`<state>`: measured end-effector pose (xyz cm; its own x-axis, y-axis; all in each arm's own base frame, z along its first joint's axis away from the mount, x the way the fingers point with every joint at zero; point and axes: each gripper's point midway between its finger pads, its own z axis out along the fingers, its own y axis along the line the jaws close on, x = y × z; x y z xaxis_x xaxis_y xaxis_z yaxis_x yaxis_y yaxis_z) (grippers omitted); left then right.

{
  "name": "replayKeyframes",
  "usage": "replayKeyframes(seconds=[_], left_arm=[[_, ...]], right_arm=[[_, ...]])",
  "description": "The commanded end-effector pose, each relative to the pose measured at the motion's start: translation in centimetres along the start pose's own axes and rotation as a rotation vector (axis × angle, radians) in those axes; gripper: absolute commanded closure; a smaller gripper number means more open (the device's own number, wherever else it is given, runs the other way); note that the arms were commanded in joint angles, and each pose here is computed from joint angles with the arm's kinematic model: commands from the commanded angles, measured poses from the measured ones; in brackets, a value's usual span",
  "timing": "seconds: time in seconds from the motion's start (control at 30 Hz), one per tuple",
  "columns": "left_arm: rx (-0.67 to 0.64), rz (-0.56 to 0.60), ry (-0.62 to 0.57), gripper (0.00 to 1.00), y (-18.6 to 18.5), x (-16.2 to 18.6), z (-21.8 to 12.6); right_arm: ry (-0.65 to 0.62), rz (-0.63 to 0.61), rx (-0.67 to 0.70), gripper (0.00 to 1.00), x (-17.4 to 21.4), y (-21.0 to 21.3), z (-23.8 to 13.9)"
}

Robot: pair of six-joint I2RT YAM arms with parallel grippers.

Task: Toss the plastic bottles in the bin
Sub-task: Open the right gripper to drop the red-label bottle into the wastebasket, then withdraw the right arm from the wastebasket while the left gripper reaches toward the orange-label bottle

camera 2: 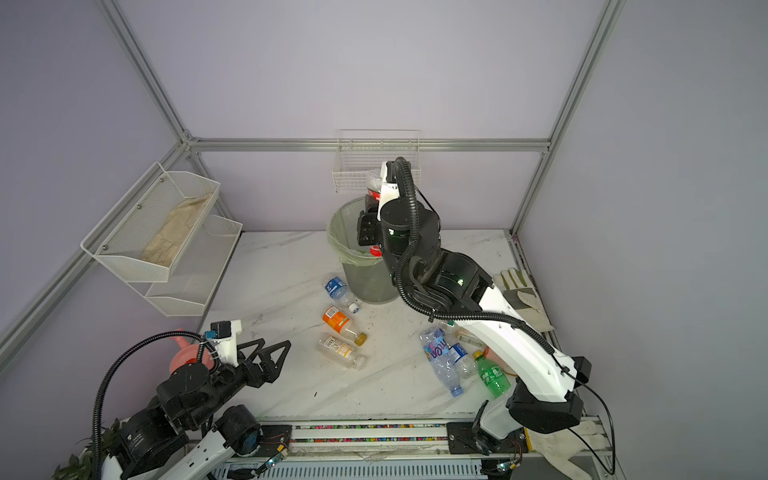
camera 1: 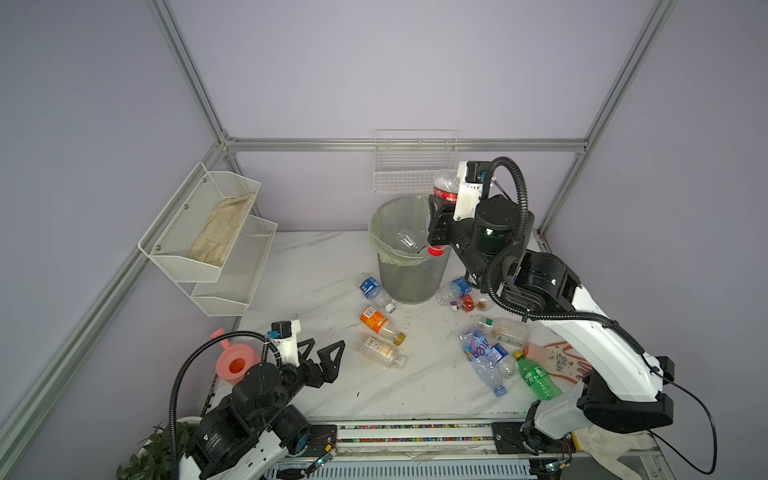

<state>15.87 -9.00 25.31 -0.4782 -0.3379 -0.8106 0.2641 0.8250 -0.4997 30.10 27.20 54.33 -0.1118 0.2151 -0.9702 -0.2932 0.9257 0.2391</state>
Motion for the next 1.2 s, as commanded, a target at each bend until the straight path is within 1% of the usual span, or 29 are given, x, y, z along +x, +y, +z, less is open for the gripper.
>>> replayKeyframes(seconds=[0.0,0.1,0.2,0.33,0.37,0.4,0.43,0.47,0.5,0.53,0.57,0.6,0.7,0.83,1.03,1.17], left_arm=[[0.03,-0.014,-0.018,0.01,-0.7,-0.5,0.0],[0.03,-0.015,-0.021,0.01,-0.6,-0.6,-0.1],[0.03,-0.015,-0.019,0.01,-0.7,-0.5,0.0],[0.034,-0.019,-0.018,0.01,-0.7,-0.5,0.0],[0.035,-0.021,-0.017,0.01,-0.7,-0.5,0.0],[0.036,-0.023,-0.017,0.01,-0.7,-0.5,0.0],[0.036,-0.025,-0.017,0.01,-0.8,-0.5,0.0],[0.038,-0.026,-0.017,0.01,-0.8,-0.5,0.0],[0.041,-0.027,-0.017,0.01,-0.9,-0.5,-0.1],[0.047,-0.028,-0.02,0.01,-1.0,-0.7,-0.2],[0.049,-0.028,-0.019,0.01,-1.0,-0.7,-0.3],[0.053,-0.027,-0.019,0.01,-1.1,-0.8,-0.3],[0.053,-0.023,-0.027,0.01,-1.2,-1.1,-0.7],[0.056,-0.02,-0.035,0.01,-1.3,-1.3,-0.9],[0.046,-0.017,-0.024,0.01,-1.2,-1.2,-0.4],[0.043,-0.013,-0.006,0.01,-1.7,-1.5,-0.1]], right_arm=[[-0.033,0.002,-0.002,0.76,-1.3,-0.3,-0.1],[-0.031,0.004,0.003,0.76,-1.2,-0.5,0.9],[-0.02,0.011,-0.002,0.76,-0.9,-0.9,2.9],[0.02,0.016,-0.003,0.76,0.7,-1.3,7.3],[0.041,0.015,-0.004,0.75,1.5,-1.4,8.7],[0.063,0.016,-0.002,0.72,2.5,-1.6,10.0],[0.093,0.012,0.0,0.59,3.6,-1.8,11.6],[0.128,0.002,0.01,0.3,5.0,-2.2,13.2],[0.155,-0.003,0.02,0.06,5.8,-2.7,14.3],[0.188,-0.001,0.047,0.03,6.7,-3.3,15.3],[0.211,-0.008,0.064,0.03,7.3,-3.6,15.9],[0.212,-0.017,0.072,0.02,6.9,-3.6,15.8],[0.192,0.008,0.041,0.03,5.9,-3.1,15.3],[0.135,0.049,-0.002,0.03,3.9,-3.1,13.1],[0.147,0.062,-0.025,0.03,3.2,-3.6,10.3],[0.148,0.101,-0.06,0.03,3.4,-4.0,7.9]])
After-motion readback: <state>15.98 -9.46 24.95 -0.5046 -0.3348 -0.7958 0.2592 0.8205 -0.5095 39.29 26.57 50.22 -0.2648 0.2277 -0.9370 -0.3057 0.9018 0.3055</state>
